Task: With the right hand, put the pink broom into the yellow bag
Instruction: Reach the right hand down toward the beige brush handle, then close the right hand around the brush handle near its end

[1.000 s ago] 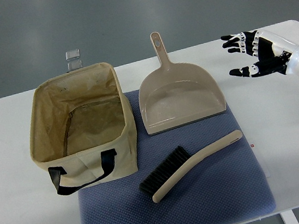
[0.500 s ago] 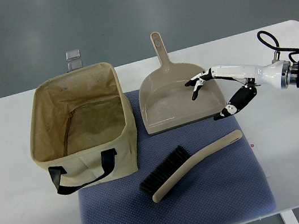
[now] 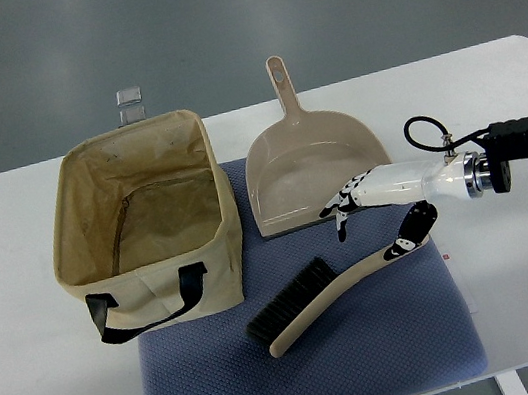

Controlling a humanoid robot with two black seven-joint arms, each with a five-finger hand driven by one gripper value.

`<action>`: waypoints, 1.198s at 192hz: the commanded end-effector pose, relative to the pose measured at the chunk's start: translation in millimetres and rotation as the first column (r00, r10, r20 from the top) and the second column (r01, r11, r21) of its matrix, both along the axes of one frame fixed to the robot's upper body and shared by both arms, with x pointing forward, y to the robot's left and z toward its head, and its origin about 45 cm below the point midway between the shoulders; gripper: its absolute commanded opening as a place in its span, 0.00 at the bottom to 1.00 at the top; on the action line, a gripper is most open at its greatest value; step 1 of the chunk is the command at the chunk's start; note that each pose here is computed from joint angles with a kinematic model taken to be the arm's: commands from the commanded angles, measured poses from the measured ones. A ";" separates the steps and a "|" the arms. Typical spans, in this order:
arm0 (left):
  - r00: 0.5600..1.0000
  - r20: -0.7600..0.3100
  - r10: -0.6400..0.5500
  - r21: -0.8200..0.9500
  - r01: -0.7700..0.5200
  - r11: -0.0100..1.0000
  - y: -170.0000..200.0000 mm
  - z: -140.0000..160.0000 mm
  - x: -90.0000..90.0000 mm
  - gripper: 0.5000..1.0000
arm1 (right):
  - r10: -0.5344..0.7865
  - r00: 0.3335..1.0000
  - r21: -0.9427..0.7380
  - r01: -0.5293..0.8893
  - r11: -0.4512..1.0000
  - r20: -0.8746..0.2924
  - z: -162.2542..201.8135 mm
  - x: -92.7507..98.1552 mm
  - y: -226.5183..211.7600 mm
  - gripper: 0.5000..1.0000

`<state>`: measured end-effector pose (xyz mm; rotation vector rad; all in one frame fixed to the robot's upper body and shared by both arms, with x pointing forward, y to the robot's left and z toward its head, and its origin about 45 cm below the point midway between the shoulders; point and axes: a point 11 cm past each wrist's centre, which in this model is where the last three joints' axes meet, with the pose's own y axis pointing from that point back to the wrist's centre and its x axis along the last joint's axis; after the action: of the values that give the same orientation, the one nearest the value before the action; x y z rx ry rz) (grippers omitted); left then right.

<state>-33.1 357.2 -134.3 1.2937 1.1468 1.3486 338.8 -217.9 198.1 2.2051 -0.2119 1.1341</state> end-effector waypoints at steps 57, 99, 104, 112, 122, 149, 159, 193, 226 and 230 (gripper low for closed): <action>1.000 -0.001 0.000 0.000 0.000 1.000 0.0 0.0 -0.1 1.00 | 0.048 0.997 -0.058 -0.045 0.997 0.058 -13.7 -5.5 14.0 0.74; 1.000 0.000 0.000 0.000 0.000 1.000 0.0 0.0 0.0 1.00 | 0.071 0.995 -0.080 -0.066 0.995 0.071 -18.0 -8.4 16.1 0.65; 1.000 0.000 0.000 0.000 0.000 1.000 0.0 0.0 0.0 1.00 | 0.074 0.995 -0.081 -0.068 0.994 0.069 -19.1 -9.2 16.5 0.65; 1.000 0.001 0.000 0.001 0.000 1.000 0.5 0.1 0.1 1.00 | 0.078 0.995 -0.089 -0.072 0.993 0.065 -22.4 -11.3 15.3 0.64; 1.000 0.001 0.000 0.001 0.000 1.000 0.5 0.1 0.1 1.00 | 0.085 0.995 -0.096 -0.079 0.992 0.058 -26.8 -14.8 14.9 0.63; 1.000 0.000 0.000 0.000 0.000 1.000 0.0 0.0 0.0 1.00 | 0.095 0.994 -0.090 -0.090 0.992 0.061 -30.4 -18.0 20.0 0.61; 1.000 0.000 0.000 0.000 0.000 1.000 0.0 0.0 0.0 1.00 | 0.098 0.993 -0.093 -0.092 0.991 0.059 -32.1 -19.4 19.6 0.59; 1.000 -0.001 0.000 0.000 0.000 1.000 0.0 0.0 -0.1 1.00 | 0.097 0.993 -0.095 -0.090 0.991 0.071 -31.8 -18.4 19.2 0.21; 1.000 -0.001 0.000 0.000 0.000 1.000 0.0 0.0 -0.1 1.00 | 0.087 0.993 -0.102 -0.079 0.992 0.077 -32.0 -16.9 17.5 0.00; 1.000 -0.001 0.000 0.000 0.000 1.000 0.0 0.0 -0.1 1.00 | 0.086 0.993 -0.103 -0.078 0.992 0.077 -32.1 -16.8 17.4 0.00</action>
<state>-33.2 357.3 -134.3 1.2942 1.1470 1.3485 321.1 -199.3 166.2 2.1067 -0.0912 1.2561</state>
